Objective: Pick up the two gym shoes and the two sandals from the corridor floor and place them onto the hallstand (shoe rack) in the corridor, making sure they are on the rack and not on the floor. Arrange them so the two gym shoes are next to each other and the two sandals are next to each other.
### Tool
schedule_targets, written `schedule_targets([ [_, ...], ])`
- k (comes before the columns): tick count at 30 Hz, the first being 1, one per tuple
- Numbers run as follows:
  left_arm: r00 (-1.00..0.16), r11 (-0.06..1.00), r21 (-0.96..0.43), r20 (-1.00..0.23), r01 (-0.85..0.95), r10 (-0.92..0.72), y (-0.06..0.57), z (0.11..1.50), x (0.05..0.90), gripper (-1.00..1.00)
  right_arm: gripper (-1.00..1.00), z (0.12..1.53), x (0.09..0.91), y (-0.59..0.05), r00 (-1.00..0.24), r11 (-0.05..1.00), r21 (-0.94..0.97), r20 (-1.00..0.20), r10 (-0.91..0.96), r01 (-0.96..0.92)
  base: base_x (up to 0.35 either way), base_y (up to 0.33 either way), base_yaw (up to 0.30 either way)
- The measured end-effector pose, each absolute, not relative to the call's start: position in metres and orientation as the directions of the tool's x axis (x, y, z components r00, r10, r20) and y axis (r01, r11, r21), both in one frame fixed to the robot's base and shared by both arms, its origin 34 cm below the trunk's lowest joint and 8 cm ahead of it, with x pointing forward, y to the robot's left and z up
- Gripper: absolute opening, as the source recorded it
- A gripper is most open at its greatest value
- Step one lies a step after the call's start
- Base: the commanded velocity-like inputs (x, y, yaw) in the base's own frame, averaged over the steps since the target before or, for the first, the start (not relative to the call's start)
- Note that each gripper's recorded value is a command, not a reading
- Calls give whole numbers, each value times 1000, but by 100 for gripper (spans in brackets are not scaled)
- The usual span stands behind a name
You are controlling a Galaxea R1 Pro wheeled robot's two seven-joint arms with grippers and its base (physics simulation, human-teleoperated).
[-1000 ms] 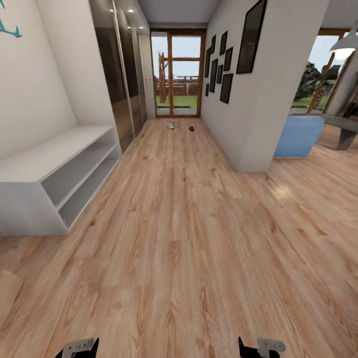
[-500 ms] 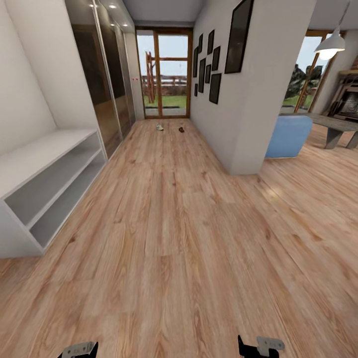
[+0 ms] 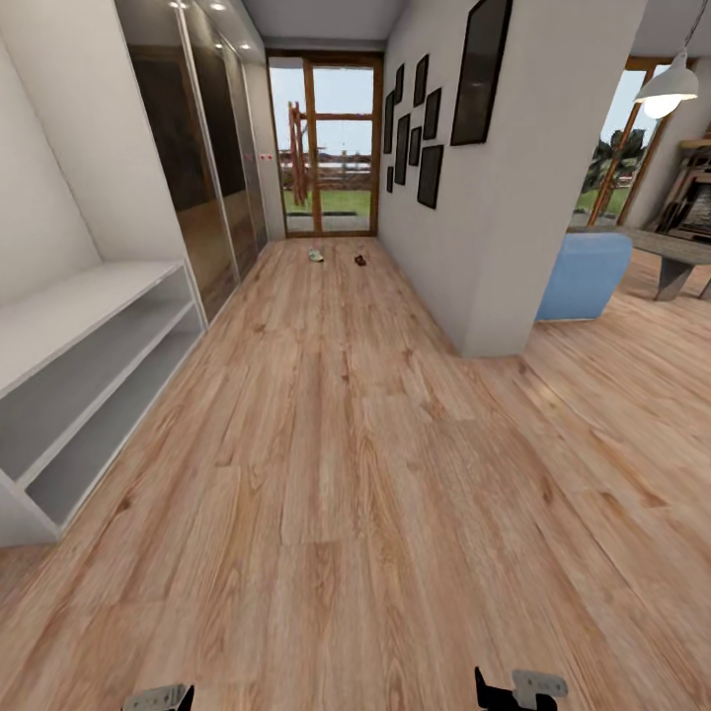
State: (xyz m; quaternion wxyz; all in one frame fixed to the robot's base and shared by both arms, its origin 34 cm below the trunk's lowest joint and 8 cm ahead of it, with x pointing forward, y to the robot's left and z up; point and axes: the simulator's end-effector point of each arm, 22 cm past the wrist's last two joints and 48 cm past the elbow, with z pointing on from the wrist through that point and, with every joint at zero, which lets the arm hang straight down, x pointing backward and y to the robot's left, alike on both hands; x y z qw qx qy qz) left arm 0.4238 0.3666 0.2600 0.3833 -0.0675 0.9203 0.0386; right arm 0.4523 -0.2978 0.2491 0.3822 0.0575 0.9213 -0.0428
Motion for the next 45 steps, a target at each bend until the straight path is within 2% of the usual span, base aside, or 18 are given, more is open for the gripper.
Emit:
schedule_targets([
  [45, -698, 988, 21, -710, -153, -93, 367, 260, 423, 100, 100, 249, 451, -299, -703, 989, -39, -707, 71, 139, 339, 0, 0],
])
